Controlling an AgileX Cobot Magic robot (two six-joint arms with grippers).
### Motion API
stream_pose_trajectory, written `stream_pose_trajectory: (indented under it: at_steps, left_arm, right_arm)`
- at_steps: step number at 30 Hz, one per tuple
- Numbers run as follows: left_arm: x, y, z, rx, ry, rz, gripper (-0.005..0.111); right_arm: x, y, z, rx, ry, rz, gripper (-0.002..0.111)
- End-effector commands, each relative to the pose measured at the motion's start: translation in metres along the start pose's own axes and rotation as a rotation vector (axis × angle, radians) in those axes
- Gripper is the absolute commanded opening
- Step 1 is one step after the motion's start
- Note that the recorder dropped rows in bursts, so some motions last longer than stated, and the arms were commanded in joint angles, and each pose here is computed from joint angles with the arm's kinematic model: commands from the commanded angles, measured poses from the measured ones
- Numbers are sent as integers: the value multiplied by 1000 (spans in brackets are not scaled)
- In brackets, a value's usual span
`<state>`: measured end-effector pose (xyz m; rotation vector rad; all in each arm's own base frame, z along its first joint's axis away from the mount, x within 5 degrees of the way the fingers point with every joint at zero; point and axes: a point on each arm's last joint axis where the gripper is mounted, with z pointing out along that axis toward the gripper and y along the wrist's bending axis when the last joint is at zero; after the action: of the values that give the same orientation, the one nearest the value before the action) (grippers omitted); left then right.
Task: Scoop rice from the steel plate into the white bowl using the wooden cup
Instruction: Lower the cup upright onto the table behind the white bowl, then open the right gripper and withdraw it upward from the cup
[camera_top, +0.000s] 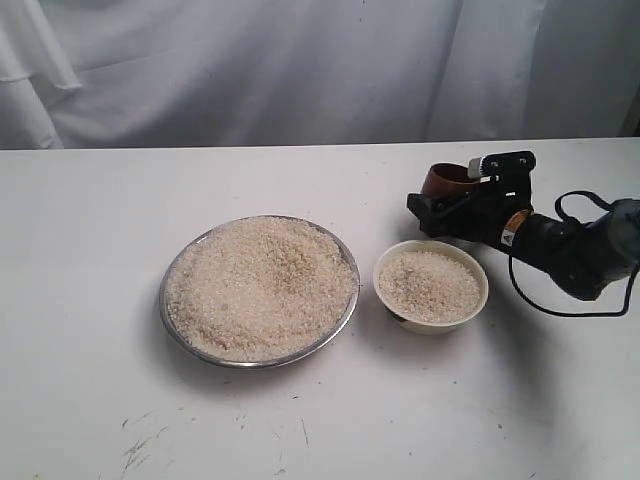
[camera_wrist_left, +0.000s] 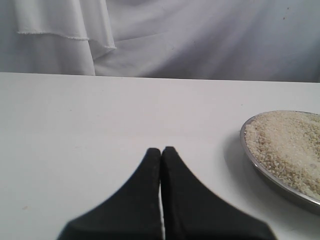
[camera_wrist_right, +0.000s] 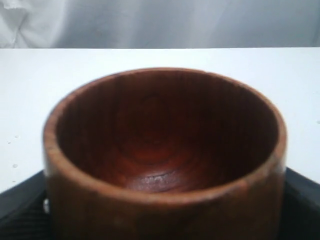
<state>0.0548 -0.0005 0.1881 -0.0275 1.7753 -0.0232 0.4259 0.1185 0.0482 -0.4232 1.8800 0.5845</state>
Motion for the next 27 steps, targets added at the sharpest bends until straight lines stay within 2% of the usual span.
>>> stream_pose_trajectory:
  at_steps: [1,10,19,27]
  left_arm:
    - [1,0,0,2,-7,-4,0]
    - [1,0,0,2,-7,-4,0]
    - [1,0,0,2,-7,-4,0]
    - [1,0,0,2,-7,-4,0]
  right_arm:
    - [-7,3,2,-3,7,-9,73]
    - [-12,5,1,-11,-14,-3,75]
    - [-32,6,1,-15,-57,58,79]
    - [-77,12,-14,9,-112,14,79]
